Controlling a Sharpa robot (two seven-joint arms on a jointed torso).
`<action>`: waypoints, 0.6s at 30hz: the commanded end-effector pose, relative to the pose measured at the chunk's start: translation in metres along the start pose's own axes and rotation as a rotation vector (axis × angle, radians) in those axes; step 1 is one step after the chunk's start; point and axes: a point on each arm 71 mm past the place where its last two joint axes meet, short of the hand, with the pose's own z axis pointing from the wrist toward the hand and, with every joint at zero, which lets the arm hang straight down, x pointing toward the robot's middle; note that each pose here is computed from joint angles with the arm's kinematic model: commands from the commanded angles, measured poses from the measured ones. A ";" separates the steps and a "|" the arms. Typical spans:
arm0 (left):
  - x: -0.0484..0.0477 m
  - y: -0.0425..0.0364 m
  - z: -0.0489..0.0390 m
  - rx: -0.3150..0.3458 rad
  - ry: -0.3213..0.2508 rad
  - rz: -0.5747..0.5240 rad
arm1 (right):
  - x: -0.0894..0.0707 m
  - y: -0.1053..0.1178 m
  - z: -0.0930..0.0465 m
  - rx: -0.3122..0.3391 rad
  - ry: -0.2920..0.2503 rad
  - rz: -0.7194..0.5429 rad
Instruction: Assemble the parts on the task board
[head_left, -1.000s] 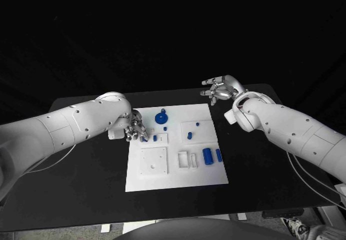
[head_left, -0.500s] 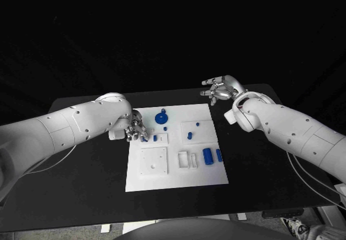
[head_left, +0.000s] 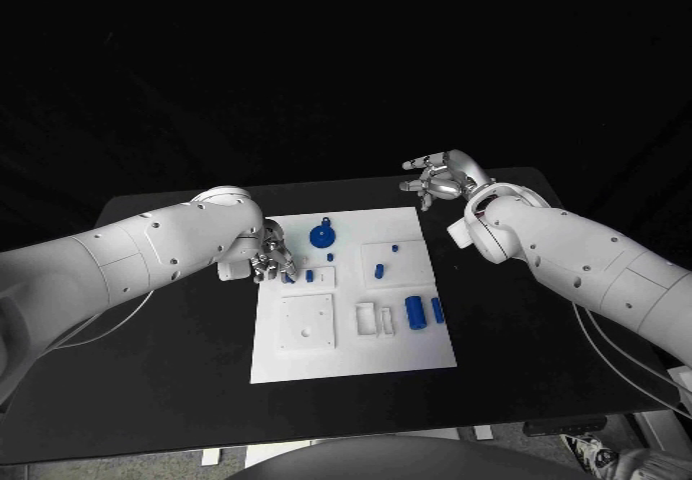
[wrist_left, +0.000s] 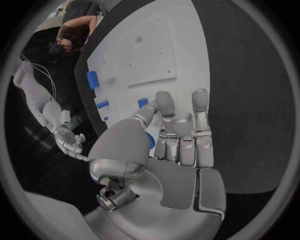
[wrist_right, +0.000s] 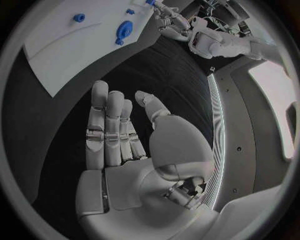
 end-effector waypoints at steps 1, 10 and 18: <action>0.0086 -0.0086 0.0033 0.041 0.013 -0.014 | 0.001 0.001 0.000 -0.008 0.010 -0.001; 0.0085 -0.0093 0.0034 0.043 0.012 -0.016 | 0.001 0.001 0.000 -0.009 0.010 -0.001; 0.0081 -0.0101 0.0034 0.045 0.006 -0.022 | 0.002 0.001 0.000 -0.009 0.010 0.000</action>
